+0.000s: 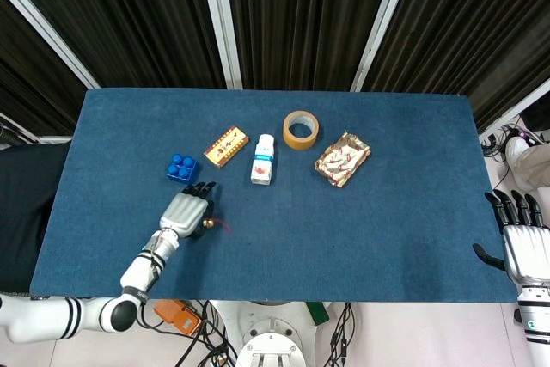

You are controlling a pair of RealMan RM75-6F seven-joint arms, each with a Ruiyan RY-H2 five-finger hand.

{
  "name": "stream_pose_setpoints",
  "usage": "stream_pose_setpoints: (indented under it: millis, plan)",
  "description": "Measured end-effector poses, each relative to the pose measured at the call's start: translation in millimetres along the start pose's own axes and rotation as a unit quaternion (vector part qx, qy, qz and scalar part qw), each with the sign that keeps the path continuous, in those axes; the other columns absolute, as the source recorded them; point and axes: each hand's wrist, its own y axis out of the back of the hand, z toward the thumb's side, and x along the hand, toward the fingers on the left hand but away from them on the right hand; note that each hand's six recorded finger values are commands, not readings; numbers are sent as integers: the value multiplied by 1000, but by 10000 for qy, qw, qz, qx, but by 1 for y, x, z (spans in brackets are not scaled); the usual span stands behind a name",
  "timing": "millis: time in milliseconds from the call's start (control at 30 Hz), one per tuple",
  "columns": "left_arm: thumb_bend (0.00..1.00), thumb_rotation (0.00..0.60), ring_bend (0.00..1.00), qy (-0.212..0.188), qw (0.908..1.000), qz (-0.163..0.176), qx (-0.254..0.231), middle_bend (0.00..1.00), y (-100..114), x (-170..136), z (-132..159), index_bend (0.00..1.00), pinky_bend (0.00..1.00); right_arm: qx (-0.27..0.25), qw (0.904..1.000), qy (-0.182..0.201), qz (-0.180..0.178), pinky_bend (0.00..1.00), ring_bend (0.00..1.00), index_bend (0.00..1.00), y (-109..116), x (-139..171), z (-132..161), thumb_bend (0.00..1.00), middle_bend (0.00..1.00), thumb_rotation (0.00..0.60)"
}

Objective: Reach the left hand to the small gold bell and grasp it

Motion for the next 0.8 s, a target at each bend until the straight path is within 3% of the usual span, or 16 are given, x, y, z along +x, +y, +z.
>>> stream_pose_setpoints:
  millis: [267, 600, 800]
  plan:
    - [346, 600, 0, -53, 9995, 253, 157, 27, 32, -16, 6, 532, 140, -23, 10000, 6, 11, 0, 77, 163, 0, 0, 0, 305, 157, 600]
    - [345, 600, 0, -87, 9918, 969, 834, 29, 119, -65, 27, 532, 181, -24, 10000, 12, 23, 0, 78, 163, 0, 1, 1, 305, 157, 600]
    - [344, 600, 0, 83, 9847, 1201, 1259, 31, 156, -82, 34, 532, 184, -21, 10000, 29, 26, 0, 78, 163, -1, 1, 1, 304, 157, 600]
